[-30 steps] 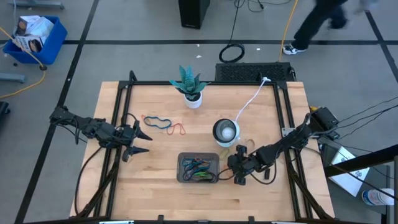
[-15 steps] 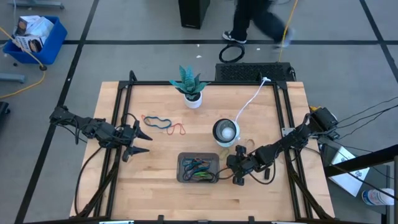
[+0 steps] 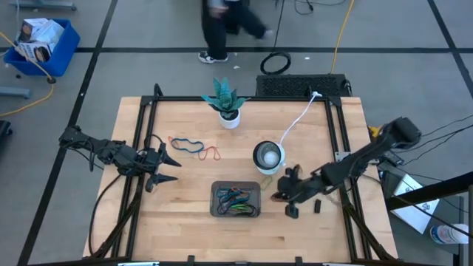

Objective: Pick and place rubber bands into bin
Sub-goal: Put the bottom orange rubber band into the gray bin

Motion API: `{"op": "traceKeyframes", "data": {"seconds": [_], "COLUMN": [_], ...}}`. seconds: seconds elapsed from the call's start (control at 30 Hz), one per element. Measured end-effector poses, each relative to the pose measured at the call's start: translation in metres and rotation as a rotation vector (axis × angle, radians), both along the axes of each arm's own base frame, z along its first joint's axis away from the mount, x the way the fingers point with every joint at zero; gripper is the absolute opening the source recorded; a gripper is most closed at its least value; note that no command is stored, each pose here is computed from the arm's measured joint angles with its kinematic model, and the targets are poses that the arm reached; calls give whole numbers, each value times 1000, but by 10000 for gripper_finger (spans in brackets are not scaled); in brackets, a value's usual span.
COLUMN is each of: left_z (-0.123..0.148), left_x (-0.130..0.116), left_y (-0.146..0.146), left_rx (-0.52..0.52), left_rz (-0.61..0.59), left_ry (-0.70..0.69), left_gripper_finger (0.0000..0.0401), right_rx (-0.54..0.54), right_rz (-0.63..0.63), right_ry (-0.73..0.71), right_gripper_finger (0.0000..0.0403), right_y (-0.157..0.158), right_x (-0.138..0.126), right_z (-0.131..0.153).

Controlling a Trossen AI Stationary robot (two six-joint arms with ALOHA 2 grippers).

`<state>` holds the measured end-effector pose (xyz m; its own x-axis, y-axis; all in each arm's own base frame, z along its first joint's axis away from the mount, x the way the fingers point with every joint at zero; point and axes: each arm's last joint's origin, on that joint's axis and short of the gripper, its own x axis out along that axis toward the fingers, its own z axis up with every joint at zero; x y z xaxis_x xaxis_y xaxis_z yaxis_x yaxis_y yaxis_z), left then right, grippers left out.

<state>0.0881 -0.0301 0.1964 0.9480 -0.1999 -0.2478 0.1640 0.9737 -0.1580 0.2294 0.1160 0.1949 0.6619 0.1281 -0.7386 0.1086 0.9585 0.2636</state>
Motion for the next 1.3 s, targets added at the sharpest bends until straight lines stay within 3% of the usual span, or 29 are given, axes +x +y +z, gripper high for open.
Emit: {"op": "traceKeyframes", "data": {"seconds": [0.3, 0.43, 0.57, 0.73, 0.87, 0.97, 1.1, 1.3], "left_z": [0, 0, 0, 0, 0, 0, 0, 0], "left_x": [0, 0, 0, 0, 0, 0, 0, 0], "left_y": [0, 0, 0, 0, 0, 0, 0, 0], "left_rx": [-5, -4, -4, -16, -31, -30, -31, -31], "left_rz": [1, 0, 0, 3, 6, 6, 6, 5], "left_ry": [1, 2, 1, 3, 6, 7, 7, 7], "left_gripper_finger": [257, 257, 257, 258, 257, 257, 257, 257], "right_rx": [9, -66, -190, -342, -435, -476, -413, -414], "right_rz": [-66, -71, -30, 13, 52, 90, 191, 230], "right_ry": [-487, -665, -743, -683, -514, -371, -298, -137], "right_gripper_finger": [0, 0, 0, 0, 0, 0, 0, 0], "right_y": [-14, -18, -19, -16, -11, -8, -3, 3], "right_x": [-16, -19, -11, 18, 50, 75, 106, 136], "right_z": [76, 104, 141, 173, 184, 178, 160, 110]}}
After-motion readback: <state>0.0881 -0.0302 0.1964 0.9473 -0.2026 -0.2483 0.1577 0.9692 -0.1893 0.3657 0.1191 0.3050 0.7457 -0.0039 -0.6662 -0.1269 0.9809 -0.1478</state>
